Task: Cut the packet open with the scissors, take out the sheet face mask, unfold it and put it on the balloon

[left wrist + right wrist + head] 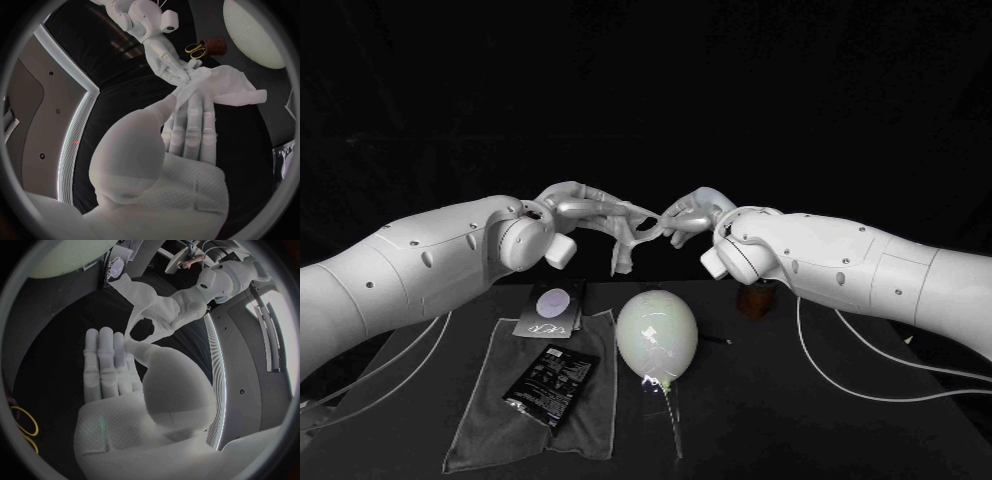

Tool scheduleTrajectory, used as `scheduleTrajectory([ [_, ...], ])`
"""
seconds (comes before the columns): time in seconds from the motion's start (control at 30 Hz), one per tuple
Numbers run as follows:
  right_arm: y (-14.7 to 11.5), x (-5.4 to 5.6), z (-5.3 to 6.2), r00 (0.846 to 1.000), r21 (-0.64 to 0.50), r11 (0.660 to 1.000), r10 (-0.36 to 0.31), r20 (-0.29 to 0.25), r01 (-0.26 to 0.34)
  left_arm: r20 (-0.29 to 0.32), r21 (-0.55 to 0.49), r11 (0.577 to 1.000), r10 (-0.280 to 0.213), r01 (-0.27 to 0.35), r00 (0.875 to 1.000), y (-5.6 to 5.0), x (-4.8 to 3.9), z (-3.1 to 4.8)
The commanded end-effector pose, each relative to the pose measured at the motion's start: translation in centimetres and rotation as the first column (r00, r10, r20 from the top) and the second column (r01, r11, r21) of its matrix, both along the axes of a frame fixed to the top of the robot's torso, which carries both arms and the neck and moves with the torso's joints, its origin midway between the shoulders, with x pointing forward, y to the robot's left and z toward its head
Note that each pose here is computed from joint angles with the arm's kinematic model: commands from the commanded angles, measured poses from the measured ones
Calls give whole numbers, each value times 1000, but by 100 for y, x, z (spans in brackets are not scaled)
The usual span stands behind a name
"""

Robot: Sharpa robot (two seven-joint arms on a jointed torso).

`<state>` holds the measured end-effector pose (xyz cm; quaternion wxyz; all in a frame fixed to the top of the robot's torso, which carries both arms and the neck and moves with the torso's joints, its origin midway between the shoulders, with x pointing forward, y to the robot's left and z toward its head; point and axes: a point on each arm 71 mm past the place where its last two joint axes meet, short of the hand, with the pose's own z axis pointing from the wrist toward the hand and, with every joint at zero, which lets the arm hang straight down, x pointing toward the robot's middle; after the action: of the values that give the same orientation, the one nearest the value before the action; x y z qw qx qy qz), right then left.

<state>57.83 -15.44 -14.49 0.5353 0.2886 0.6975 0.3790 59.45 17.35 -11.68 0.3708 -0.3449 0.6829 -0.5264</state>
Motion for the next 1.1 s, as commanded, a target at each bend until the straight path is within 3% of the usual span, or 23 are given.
scheduleTrajectory([
  [0.03, -3, -16, -55, 998, 96, 995, -2, -56, 8, -32, -21, 996, 88, -88, 996, 26, 7, 6],
  [0.27, -5, -34, -60, 999, 228, 973, -25, -35, 33, -44, 3, 996, 84, -84, 995, -17, -23, -7],
  [0.53, 12, -49, -63, 999, 287, 957, -27, -34, 36, -56, 7, 998, 66, -65, 996, -64, -47, -14],
  [0.83, 54, -63, -104, 997, 320, 947, -8, -79, 33, -46, -55, 995, 84, -87, 995, -109, -56, 14],
  [1.1, 100, -83, -183, 992, 319, 947, 14, -125, 27, -31, -131, 982, 135, -137, 990, -138, -49, 51],
])
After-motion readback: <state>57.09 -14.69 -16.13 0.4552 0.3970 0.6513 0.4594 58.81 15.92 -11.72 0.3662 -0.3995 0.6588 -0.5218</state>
